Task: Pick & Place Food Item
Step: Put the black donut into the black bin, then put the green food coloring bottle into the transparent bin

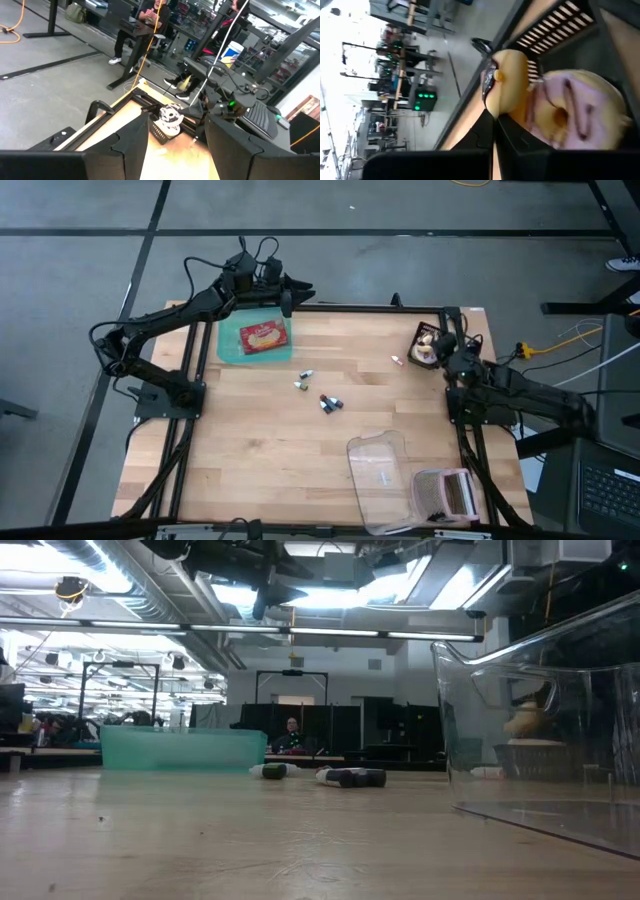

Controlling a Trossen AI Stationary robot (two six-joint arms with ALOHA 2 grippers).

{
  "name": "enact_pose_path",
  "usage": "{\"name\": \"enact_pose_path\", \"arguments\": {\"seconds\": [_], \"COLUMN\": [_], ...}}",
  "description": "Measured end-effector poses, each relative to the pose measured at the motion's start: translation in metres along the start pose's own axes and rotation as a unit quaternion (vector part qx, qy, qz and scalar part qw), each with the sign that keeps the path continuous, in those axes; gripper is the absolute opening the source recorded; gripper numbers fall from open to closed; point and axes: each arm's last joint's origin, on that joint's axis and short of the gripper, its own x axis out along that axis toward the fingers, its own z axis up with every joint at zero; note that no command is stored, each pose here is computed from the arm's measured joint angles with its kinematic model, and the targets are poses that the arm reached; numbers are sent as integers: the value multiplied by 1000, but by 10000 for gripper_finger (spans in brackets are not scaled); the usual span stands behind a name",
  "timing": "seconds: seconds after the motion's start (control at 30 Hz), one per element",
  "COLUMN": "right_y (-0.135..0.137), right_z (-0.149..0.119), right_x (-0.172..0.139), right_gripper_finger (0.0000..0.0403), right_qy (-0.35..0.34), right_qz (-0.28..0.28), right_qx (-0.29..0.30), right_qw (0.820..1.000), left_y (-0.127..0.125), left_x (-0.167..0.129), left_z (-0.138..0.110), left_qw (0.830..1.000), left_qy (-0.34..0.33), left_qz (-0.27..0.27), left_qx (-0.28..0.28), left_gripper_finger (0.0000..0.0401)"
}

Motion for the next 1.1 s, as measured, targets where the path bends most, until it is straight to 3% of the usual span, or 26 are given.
{"name": "enact_pose_path", "arguments": {"seconds": [0.33,0.63,0.77,1.1], "right_y": [-2,0,0,6], "right_z": [-5,-8,-9,-15], "right_x": [-1,-3,-3,-7], "right_gripper_finger": [13,141,175,185], "right_qy": [19,37,43,98], "right_qz": [-8,6,7,32], "right_qx": [-7,-8,3,32], "right_qw": [1000,999,999,994], "left_y": [0,0,0,0], "left_x": [0,0,0,0], "left_z": [0,0,0,0], "left_qw": [1000,1000,1000,1000], "left_qy": [0,1,1,1], "left_qz": [0,-1,-1,-2], "left_qx": [-2,-3,-3,-7], "left_gripper_finger": [189,189,188,189]}}
